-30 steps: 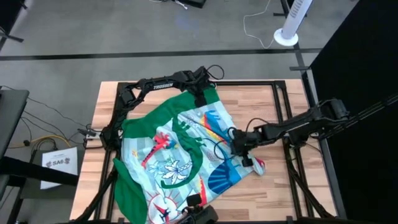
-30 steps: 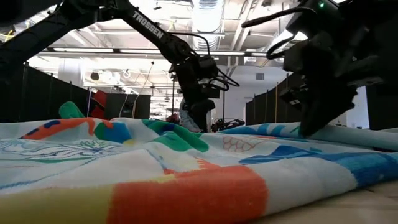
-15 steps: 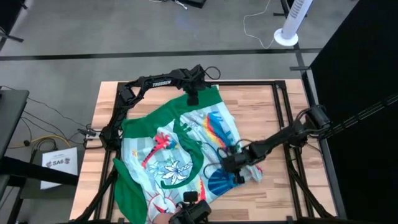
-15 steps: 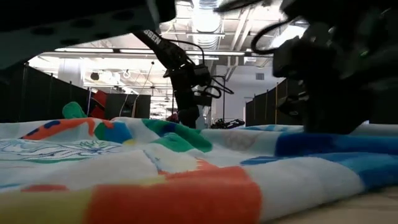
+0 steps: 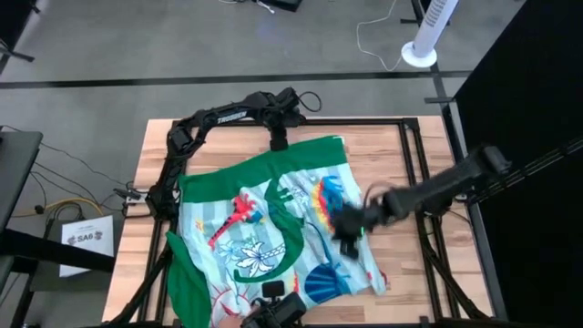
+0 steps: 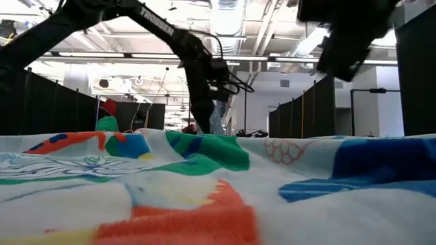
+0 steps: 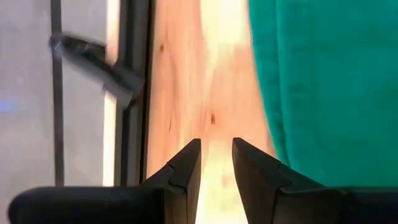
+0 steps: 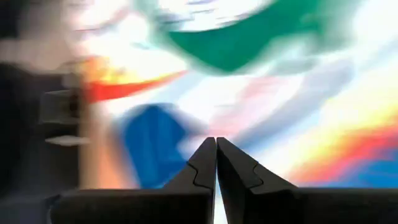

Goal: Roll towel
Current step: Roll the multicolor dinosaur print towel

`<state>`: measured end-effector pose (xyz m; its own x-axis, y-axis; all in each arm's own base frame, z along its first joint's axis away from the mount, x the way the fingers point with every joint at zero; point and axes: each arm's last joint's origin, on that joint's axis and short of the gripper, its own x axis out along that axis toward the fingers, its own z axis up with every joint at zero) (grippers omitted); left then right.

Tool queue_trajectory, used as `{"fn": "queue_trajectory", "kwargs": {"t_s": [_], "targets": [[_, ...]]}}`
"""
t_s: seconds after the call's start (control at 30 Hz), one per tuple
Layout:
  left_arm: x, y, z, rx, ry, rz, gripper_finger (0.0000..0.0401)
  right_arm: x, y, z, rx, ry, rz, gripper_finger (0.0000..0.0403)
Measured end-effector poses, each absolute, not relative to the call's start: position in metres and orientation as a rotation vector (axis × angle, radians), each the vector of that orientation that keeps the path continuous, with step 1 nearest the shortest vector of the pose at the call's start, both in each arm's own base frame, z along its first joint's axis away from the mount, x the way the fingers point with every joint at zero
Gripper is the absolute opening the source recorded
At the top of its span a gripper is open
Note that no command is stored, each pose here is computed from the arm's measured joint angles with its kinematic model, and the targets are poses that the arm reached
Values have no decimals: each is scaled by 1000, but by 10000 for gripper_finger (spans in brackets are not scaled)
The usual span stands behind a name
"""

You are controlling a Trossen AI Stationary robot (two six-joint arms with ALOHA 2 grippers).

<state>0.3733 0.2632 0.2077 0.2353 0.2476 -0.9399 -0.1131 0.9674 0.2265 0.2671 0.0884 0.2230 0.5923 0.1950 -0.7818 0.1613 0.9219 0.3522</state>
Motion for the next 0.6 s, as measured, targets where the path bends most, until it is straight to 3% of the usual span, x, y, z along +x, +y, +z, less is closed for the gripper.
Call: {"fn": "queue_trajectory", "kwargs": {"t_s": [0.17,0.4,0.6], "targets": [[349,244,252,-91,1335,254,77,264,4,226,198,995,-109,0],[308,190,291,-378,1451,350,77,251,-52,202,74,1202,146,0],[292,125,293,-532,1474,441,77,244,-115,205,-18,1031,126,0]]}}
